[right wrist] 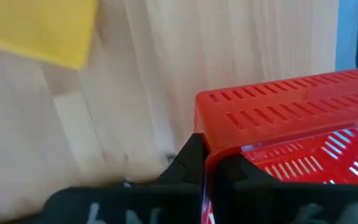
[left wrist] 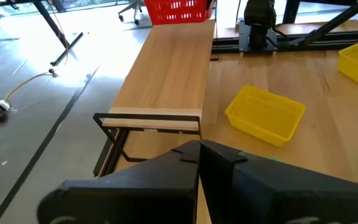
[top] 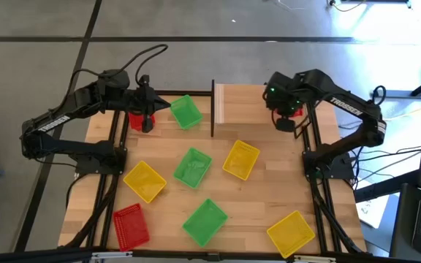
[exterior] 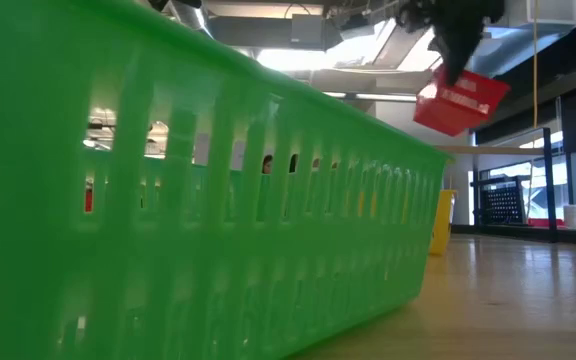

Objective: Stack baskets on shelf by color
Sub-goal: Put the right red bin on the shelf, then put the middle yellow bin on the shelf

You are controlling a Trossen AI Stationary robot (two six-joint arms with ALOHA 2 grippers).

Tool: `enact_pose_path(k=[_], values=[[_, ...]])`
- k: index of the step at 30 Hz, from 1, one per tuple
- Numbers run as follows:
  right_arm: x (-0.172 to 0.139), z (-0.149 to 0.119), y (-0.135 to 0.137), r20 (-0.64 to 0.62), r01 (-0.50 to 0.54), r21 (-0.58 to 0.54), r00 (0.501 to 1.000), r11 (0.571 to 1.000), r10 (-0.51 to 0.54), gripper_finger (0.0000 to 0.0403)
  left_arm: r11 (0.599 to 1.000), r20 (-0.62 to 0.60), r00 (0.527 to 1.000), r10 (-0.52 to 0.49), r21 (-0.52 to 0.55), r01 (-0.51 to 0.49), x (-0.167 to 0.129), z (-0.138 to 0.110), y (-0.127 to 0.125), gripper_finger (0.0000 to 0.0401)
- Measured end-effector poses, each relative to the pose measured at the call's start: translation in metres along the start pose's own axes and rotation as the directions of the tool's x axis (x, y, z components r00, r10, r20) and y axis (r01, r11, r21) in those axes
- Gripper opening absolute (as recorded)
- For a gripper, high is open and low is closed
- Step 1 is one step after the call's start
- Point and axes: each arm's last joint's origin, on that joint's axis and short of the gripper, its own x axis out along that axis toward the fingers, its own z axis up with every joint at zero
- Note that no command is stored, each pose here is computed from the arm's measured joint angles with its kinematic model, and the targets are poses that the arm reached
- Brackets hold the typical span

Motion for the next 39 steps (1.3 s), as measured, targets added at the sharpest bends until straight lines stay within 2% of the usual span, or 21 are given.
enact_pose_path(k=[2, 6, 14, 17, 33, 39], values=[[0.011, -0.004, 0.0, -0.059, 0.03, -0.014, 0.998, 0.999, -0.031, 0.0, 1.0, 0.0, 1.0, 0.0, -0.009, 0.0, 0.0, 0.0, 0.0, 0.0], [0.033, -0.01, 0.0, -0.146, 0.019, -0.035, 0.989, 0.999, -0.024, 0.0, 1.0, -0.001, 1.0, 0.0, -0.011, 0.0, 0.0, 0.0, 0.0, 0.0], [0.054, -0.014, 0.002, -0.211, 0.007, -0.066, 0.977, 0.998, -0.021, 0.0, 0.999, 0.0, 1.0, 0.0, -0.038, 0.0, 0.0, 0.0, 0.0, 0.0], [0.055, -0.015, 0.003, -0.218, -0.006, -0.114, 0.976, 0.993, -0.019, 0.0002, 0.999, 0.0, 1.0, 0.001, -0.038, -0.001, 0.0, 0.0, 0.0, 0.0], [0.057, -0.018, -0.006, -0.222, 0.003, -0.076, 0.975, 0.997, -0.02, 0.0063, 0.999, 0.0, 1.0, 0.0, -0.037, 0.0, 0.0, 0.0, 0.0, 0.0], [0.036, -0.012, -0.006, -0.161, 0.026, -0.076, 0.986, 0.997, -0.038, 0.0071, 0.999, 0.0, 1.0, 0.0, -0.043, 0.0, 0.0, 0.0, 0.0, 0.0]])
